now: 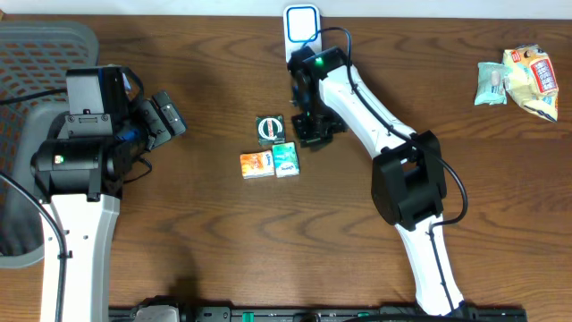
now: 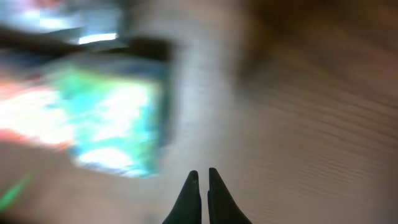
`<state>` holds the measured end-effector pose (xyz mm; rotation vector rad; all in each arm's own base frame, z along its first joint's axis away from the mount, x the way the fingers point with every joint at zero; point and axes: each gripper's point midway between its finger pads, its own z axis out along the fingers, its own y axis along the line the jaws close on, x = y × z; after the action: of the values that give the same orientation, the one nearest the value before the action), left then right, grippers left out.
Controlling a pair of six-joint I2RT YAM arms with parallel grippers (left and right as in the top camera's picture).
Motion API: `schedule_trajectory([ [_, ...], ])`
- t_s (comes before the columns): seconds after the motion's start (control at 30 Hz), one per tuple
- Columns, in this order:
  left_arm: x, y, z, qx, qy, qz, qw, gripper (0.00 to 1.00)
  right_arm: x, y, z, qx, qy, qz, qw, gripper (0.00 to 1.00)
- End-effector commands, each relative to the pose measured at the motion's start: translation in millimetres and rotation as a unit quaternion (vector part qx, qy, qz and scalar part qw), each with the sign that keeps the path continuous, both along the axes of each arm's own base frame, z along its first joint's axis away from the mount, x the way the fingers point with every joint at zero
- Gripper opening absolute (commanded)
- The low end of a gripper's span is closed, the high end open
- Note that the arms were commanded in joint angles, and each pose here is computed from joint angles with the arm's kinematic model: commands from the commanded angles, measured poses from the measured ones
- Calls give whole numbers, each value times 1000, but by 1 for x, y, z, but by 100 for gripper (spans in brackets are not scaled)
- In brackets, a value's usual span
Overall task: Scan the item barcode
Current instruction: 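Reach the right gripper to the green pack beside the orange box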
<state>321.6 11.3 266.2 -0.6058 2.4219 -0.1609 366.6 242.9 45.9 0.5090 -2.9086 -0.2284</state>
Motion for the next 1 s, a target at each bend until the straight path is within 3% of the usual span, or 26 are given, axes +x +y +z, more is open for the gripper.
schedule_trajectory([
  [0.0,1,4,4,8,-4,1,1000,98,-23,57,38,166,18,93,982,1],
  [0.4,0,4,3,8,-4,1,1000,98,-18,49,2,45,-24,50,997,1],
  [0.7,0,4,4,8,-4,1,1000,98,-13,11,-35,-52,-41,-3,998,1],
  [0.97,0,4,4,8,-4,1,1000,98,19,-47,-14,-152,-88,-57,983,1],
])
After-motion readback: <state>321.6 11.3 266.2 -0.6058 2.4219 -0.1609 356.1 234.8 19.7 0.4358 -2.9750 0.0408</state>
